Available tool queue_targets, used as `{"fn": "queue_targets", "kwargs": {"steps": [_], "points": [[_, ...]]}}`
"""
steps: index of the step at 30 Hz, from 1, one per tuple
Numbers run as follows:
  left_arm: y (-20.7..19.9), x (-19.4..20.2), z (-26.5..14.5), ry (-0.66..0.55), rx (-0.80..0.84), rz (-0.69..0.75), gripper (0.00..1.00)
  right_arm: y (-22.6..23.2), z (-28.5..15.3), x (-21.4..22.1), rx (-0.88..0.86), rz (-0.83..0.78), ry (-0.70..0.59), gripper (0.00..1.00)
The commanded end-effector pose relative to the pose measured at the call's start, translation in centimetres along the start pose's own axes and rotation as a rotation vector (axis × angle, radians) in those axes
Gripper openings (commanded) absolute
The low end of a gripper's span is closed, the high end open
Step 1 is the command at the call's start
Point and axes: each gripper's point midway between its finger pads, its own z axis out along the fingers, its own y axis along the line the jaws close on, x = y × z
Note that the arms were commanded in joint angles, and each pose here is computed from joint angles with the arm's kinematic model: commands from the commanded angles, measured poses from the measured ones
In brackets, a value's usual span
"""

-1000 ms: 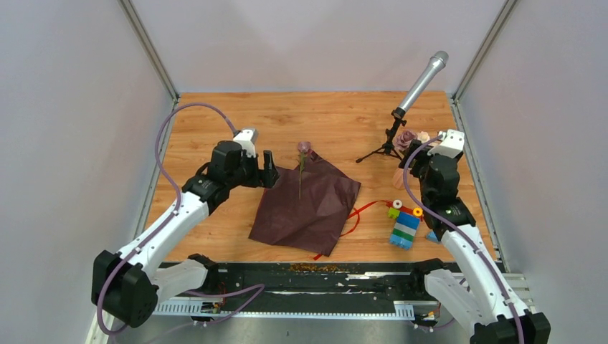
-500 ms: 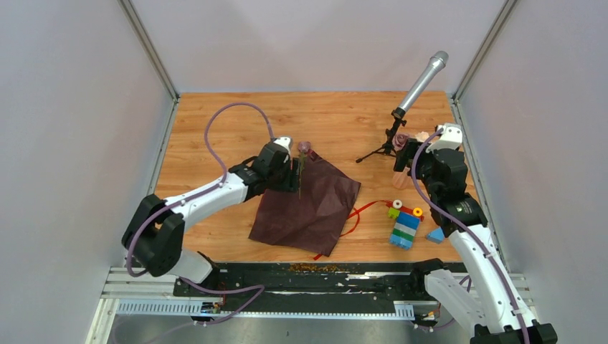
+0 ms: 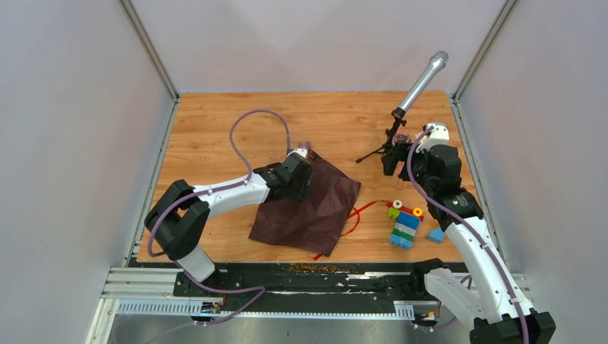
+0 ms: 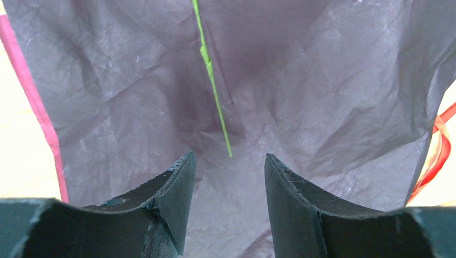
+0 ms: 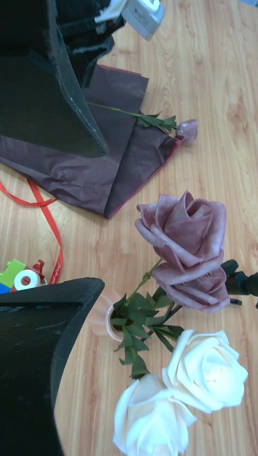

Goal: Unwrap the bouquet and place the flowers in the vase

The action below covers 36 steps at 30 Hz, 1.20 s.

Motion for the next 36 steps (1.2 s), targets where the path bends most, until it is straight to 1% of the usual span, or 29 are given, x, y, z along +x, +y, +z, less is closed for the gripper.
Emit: {"fn": "queue_targets", "kwargs": {"steps": [1,3,9,12,24,28,31,34,36], "points": [[-1.3,-2.0,0.2,-0.041,-0.013,-0.006,0.56,1.8,-0.1,-1.6,-0.081,0.038,-0.042,0.83],[-1.1,-1.9,0.6,-0.029,-0.032,0.001,0.49,1.9,-0.1,-1.5,-0.088,0.04,-0.037,0.82],[-0.5,-1.5,1.5,-0.011,-0.08,0.007,0.44,1.8,0.0,-1.3,-0.085,0.032,-0.034,0.82],[-0.3,-1.3,1.9,0.002,-0.093,0.012,0.43,1.9,0.0,-1.3,-0.09,0.033,-0.032,0.82],[-0.4,-1.4,3.3,0.012,-0.116,0.009,0.23,2.2,-0.2,-1.1,-0.108,0.047,-0.027,0.81],[-0.3,-1.2,3.5,0.023,-0.126,0.005,0.15,2.3,-0.3,-1.2,-0.11,0.045,-0.023,0.81],[-0.2,-1.4,3.2,0.011,-0.131,-0.01,0.07,2.3,-0.4,-1.3,-0.109,0.044,-0.024,0.81],[-0.2,-2.2,2.4,-0.032,-0.126,-0.044,0.0,2.4,-0.5,-1.3,-0.112,0.044,-0.024,0.81],[-0.4,-3.0,1.6,-0.069,-0.099,-0.083,0.0,2.4,-0.6,-1.3,-0.115,0.043,-0.023,0.81]]}}
